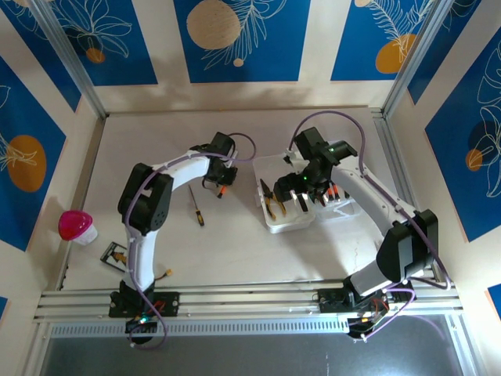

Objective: Pack the tool kit

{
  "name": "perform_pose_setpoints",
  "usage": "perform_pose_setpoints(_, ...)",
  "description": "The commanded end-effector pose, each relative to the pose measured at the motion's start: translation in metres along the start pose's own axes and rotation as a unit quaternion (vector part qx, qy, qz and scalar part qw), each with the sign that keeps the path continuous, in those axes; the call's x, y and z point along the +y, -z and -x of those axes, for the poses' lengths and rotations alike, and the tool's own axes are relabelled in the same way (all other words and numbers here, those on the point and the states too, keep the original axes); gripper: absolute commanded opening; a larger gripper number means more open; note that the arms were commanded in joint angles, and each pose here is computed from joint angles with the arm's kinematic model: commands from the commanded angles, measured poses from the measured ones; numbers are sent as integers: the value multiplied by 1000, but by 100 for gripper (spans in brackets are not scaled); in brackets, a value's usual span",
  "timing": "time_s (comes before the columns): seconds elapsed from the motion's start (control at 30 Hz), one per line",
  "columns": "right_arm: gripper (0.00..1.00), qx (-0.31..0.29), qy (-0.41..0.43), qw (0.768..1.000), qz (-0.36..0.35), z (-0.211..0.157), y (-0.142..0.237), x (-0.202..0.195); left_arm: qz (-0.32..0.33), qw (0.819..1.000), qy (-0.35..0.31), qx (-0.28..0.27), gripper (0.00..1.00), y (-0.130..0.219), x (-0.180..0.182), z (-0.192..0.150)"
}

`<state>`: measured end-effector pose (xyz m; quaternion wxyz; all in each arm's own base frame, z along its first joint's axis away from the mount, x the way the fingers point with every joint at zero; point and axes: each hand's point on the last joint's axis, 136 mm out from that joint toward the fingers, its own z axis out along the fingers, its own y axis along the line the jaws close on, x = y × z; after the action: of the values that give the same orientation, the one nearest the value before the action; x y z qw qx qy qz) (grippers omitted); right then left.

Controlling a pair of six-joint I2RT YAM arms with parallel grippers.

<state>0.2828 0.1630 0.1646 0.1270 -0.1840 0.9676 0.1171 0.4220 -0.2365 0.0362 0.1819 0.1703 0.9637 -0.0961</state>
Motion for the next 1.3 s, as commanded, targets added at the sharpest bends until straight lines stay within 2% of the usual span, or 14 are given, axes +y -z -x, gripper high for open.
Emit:
perform_pose_setpoints(0.0,99,-40,5,998,38,7,11,10,-85,995,13,-59,0,64,-28,26)
perform_pose_setpoints(0.13,99,-118,6,986,113,29,26,35,-191,973,22,-131,0,132,-67,53)
perform_pose_setpoints(0.23,100,-185,11,964,189,47,42,61,-285,942,39,-175,0,177,-96,69)
perform_pose_setpoints(0.37,90,-252,23,929,268,65,62,88,-405,888,60,-208,0,225,-130,81)
perform_pose_setpoints(0.47,81,-272,29,918,289,72,69,97,-446,865,62,-221,0,243,-142,84)
perform_pose_setpoints(0.67,66,-299,32,898,322,84,80,109,-457,858,66,-225,0,248,-148,80)
perform_pose_setpoints(0.9,55,-281,20,902,327,96,67,111,-476,848,66,-223,0,249,-155,79)
perform_pose_setpoints(1.27,13,-285,20,902,323,102,70,112,-486,844,62,-216,0,247,-162,76)
